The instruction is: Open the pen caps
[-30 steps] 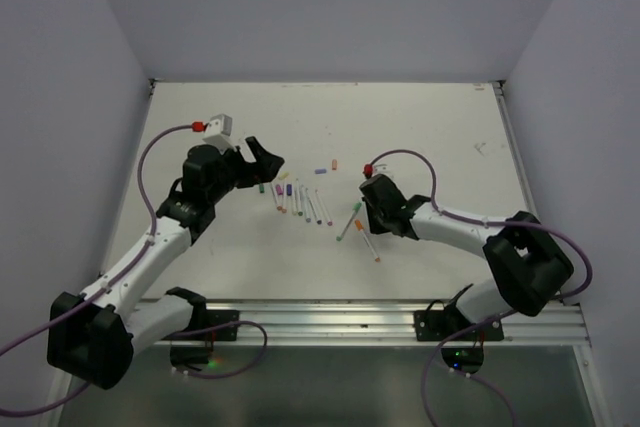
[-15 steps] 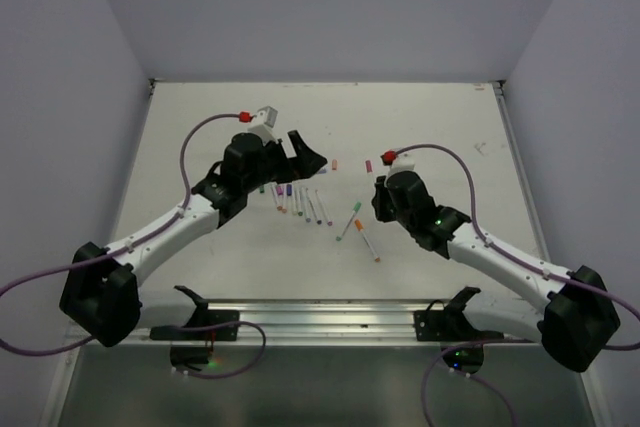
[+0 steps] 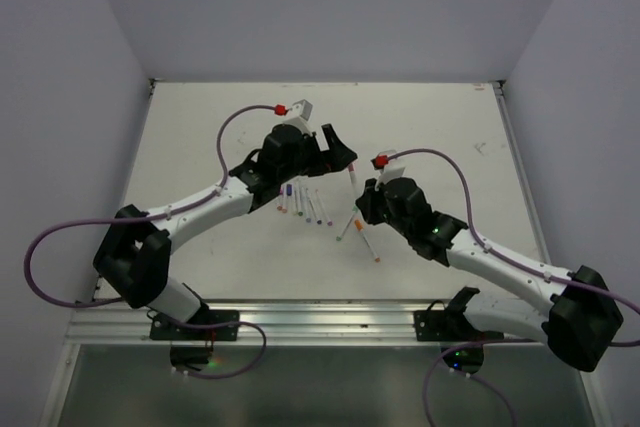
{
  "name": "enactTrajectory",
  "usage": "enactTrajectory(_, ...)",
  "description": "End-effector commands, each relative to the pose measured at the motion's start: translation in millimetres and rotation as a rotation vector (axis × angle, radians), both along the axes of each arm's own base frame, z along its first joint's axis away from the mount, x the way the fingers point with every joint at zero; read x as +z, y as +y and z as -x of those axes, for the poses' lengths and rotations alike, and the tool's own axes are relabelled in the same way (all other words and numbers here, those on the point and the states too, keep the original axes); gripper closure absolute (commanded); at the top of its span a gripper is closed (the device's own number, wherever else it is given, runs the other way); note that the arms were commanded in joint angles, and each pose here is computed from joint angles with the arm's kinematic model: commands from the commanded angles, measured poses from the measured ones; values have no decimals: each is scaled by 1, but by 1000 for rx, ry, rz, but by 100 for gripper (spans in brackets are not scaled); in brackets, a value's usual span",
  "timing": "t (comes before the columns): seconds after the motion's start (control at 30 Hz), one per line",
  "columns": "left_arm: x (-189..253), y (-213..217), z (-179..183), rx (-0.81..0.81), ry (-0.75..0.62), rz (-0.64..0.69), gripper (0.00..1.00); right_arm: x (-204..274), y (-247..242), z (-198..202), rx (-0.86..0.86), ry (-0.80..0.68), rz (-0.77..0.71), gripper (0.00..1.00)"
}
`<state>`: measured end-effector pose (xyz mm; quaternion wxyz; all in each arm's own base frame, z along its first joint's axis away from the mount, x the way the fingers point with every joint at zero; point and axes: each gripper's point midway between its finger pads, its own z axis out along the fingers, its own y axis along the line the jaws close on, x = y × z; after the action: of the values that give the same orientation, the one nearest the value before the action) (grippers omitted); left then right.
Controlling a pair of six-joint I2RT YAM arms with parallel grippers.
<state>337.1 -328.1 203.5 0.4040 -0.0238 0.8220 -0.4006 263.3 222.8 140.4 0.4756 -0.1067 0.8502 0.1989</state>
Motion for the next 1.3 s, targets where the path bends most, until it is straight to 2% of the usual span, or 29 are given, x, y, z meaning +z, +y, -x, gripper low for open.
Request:
enactTrajectory(0.0,21,-14,-18,36,-54,47,5,19,13,-4,18,-56,-63,100)
enactTrajectory(0.2,15,-19,-23,61,-78,-6,19,15,24,1,47,-45,-65,100)
enactTrajectory(0.23,14,-20,-24,57,-81,-11,25,16,25,1,50,-46,-68,100)
enactTrajectory(0.77,1,-18,-25,94,-93,-78,30,23,31,5,72,-63,-91,100)
enactTrajectory(0.83,-2,-17,-26,101,-94,-86,39,25,31,6,72,-65,-96,100)
enactTrajectory(0.9,-5,-17,-27,106,-92,-89,41,27,31,6,73,-69,-100,100)
enactTrajectory(0.97,-4,-17,-28,111,-97,-83,49,27,31,7,74,-69,-100,100)
enactTrajectory(1.1,-3,-18,-29,113,-101,-73,54,27,31,7,73,-70,-100,100)
enactTrajectory(1.27,-12,-18,-26,110,-78,-72,55,29,29,6,60,-79,-102,100)
